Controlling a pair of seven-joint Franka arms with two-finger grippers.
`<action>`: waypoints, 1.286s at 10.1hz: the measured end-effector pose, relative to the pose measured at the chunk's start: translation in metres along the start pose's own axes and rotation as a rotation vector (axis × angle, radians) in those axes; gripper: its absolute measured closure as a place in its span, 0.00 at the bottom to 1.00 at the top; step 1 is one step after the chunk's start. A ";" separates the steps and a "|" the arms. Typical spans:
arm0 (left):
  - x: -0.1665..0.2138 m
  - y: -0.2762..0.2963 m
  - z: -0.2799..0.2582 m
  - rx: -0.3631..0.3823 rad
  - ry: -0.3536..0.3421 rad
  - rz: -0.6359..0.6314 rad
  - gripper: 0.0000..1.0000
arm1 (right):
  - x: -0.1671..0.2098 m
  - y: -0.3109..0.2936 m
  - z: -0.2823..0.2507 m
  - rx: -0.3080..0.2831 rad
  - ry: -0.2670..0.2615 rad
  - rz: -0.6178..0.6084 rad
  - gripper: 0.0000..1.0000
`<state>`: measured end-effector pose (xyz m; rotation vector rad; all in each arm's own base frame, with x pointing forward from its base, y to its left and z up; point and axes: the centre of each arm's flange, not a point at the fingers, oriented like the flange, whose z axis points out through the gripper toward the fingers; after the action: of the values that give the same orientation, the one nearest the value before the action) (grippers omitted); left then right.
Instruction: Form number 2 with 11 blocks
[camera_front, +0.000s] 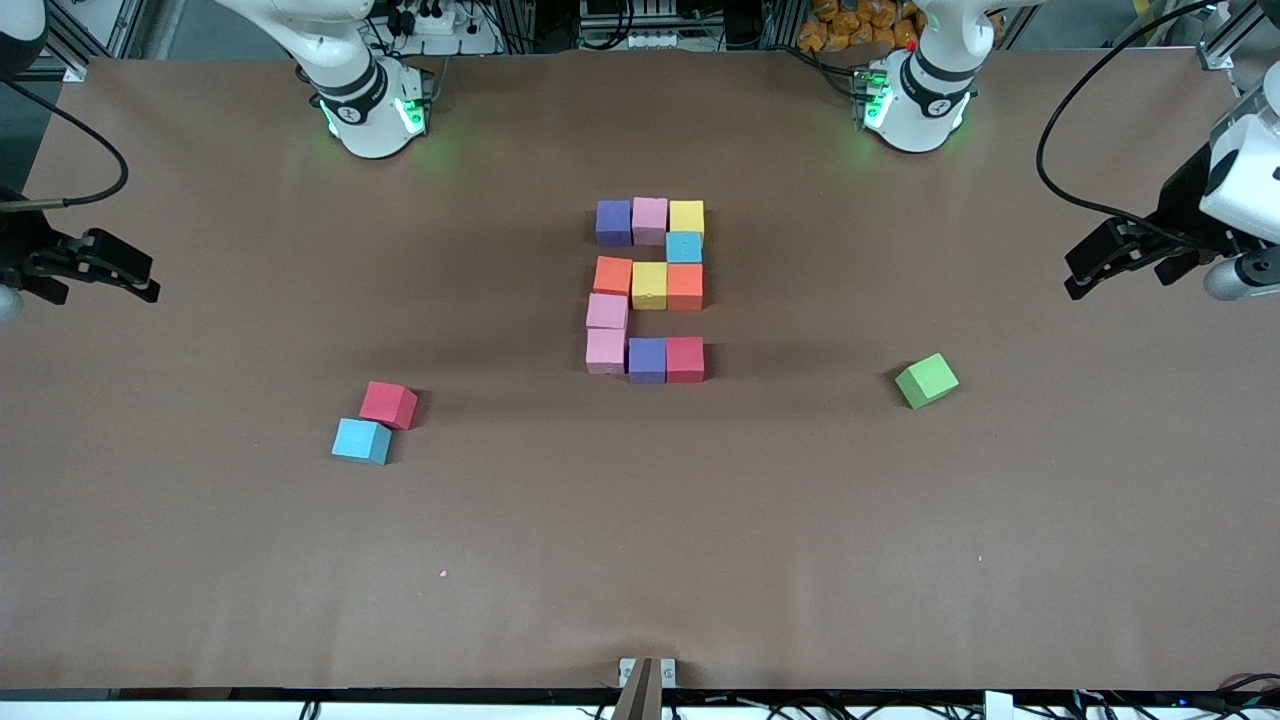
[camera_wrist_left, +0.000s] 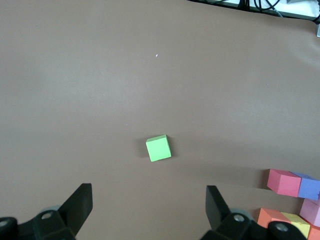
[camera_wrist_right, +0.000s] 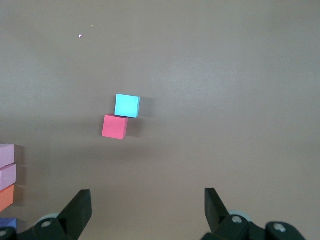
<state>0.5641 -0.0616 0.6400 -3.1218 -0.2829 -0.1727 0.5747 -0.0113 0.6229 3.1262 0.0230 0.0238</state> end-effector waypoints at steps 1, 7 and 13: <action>0.002 -0.009 0.001 0.003 -0.003 -0.005 0.00 | 0.000 0.000 0.000 0.000 0.000 0.000 0.00; 0.002 -0.003 0.008 0.008 -0.026 0.053 0.00 | 0.000 0.001 0.000 0.000 0.000 0.002 0.00; -0.004 0.015 0.008 0.042 -0.018 0.200 0.00 | 0.000 0.001 0.000 0.000 -0.001 0.002 0.00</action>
<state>0.5642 -0.0772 0.6319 -3.0854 0.0269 -0.1359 0.5749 -0.0126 0.6225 3.1262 0.0195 0.0227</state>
